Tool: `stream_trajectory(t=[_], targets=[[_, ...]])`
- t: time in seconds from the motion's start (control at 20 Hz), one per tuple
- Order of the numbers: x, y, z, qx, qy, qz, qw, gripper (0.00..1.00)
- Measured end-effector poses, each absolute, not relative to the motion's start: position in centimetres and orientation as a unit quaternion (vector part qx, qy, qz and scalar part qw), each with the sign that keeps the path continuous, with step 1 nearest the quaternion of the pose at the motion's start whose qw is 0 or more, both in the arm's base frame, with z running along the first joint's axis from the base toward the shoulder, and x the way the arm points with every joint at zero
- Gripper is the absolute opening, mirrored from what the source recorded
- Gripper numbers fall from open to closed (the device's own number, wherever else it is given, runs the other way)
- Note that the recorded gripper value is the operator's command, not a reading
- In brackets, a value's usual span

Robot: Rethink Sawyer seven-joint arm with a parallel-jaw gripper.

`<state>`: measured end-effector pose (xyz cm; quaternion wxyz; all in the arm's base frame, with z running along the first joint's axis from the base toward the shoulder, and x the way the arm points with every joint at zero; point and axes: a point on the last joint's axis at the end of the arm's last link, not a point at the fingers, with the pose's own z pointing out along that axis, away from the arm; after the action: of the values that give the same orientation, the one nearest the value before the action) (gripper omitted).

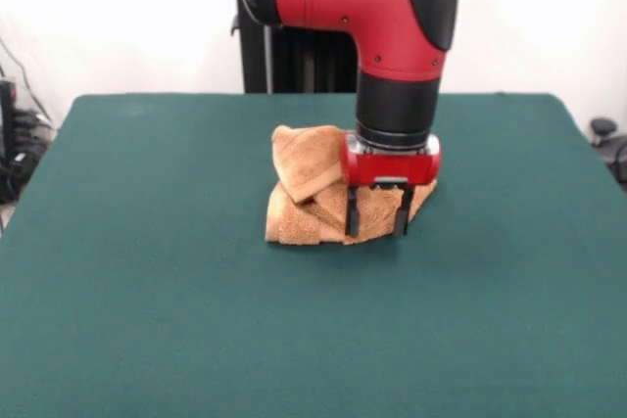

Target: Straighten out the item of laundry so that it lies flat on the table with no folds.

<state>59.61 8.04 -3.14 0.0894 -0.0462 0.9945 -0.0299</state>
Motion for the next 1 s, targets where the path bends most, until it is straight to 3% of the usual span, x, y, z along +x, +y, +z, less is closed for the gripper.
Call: stream_trajectory(t=[0.45,1.0], targets=[[59.8,9.0,-4.4,-0.048,0.995,-0.019,0.086,1.00],[59.5,6.5,0.7,-0.025,0.995,-0.020,0.096,1.00]])
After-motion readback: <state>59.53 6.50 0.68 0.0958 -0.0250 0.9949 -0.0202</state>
